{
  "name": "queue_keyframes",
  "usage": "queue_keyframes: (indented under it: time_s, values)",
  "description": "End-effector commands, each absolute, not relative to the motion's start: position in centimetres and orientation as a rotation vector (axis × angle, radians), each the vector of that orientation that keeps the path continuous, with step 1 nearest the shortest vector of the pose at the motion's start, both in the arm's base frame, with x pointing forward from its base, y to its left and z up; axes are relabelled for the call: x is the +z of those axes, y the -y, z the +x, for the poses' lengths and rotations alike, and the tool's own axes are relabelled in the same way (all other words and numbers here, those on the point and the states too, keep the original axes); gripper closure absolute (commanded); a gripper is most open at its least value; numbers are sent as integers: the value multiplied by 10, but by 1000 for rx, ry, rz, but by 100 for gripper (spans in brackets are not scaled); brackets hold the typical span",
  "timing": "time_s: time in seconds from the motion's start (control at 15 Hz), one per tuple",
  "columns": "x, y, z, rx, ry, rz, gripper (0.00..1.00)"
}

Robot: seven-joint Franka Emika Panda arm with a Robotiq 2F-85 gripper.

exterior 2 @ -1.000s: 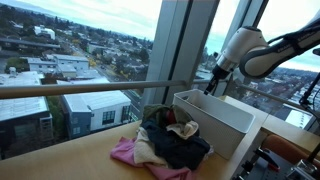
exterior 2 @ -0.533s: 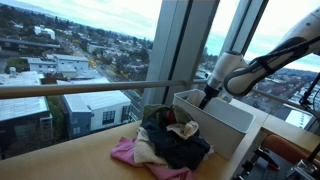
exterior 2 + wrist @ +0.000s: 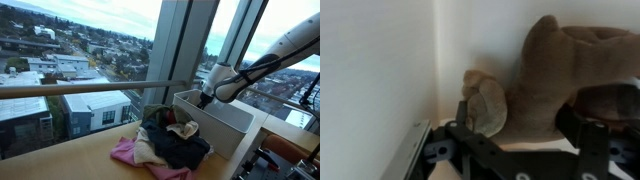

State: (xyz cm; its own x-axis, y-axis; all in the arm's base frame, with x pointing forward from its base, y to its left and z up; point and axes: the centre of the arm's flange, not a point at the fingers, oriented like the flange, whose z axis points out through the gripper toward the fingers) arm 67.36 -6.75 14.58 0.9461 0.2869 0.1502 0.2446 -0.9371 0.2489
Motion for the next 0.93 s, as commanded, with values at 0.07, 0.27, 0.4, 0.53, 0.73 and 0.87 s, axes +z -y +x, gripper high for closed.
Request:
queue_keyframes:
  time_s: [0.07,0.27,0.4,0.53,0.73,0.87]
  values:
    - [106,70,675,224,-416,2919,51]
    - [103,72,664,198,-416,2928,72]
    - [123,76,655,208,-408,2925,85]
    - [157,78,640,235,-391,2919,99]
    - [218,81,624,310,-357,2902,100]
    - [258,81,618,363,-346,2876,100]
